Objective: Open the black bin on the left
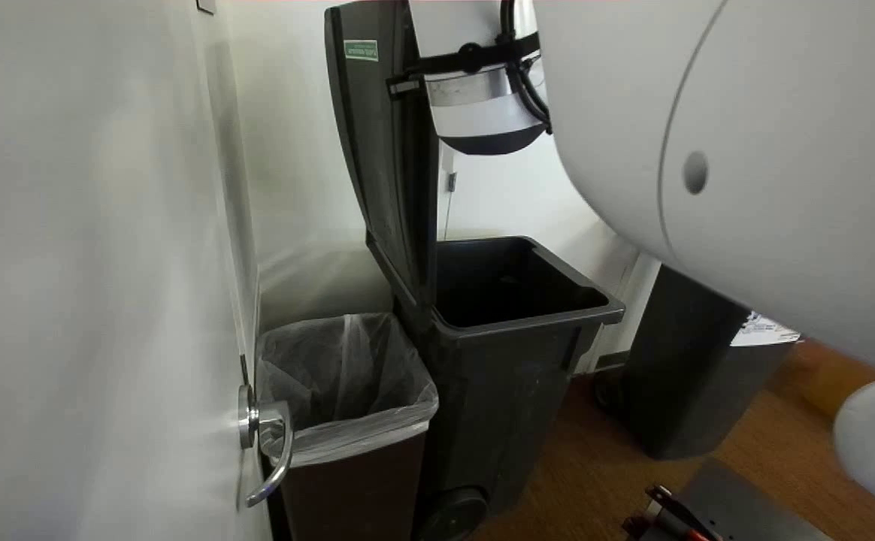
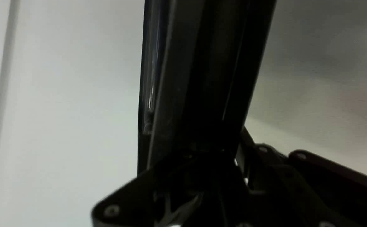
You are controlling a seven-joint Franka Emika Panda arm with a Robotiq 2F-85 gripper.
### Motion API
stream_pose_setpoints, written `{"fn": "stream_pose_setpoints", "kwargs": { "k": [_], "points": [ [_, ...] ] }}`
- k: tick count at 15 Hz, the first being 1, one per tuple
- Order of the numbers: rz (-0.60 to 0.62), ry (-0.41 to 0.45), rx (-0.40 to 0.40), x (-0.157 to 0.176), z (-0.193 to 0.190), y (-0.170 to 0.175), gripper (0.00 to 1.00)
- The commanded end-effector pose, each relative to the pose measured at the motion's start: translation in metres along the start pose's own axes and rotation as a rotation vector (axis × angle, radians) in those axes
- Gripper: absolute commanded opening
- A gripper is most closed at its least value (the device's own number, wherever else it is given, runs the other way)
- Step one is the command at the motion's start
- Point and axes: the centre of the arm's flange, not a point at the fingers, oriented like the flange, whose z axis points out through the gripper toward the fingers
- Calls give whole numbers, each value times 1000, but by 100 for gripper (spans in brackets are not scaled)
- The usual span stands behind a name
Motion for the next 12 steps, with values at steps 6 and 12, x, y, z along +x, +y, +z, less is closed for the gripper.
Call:
{"fn": "stream_pose_setpoints", "kwargs": {
  "k": [6, 12],
  "points": [
    [-50, -1, 14, -23, 17, -6, 3],
    [-81, -7, -7, -25, 19, -14, 3]
  ]
}}
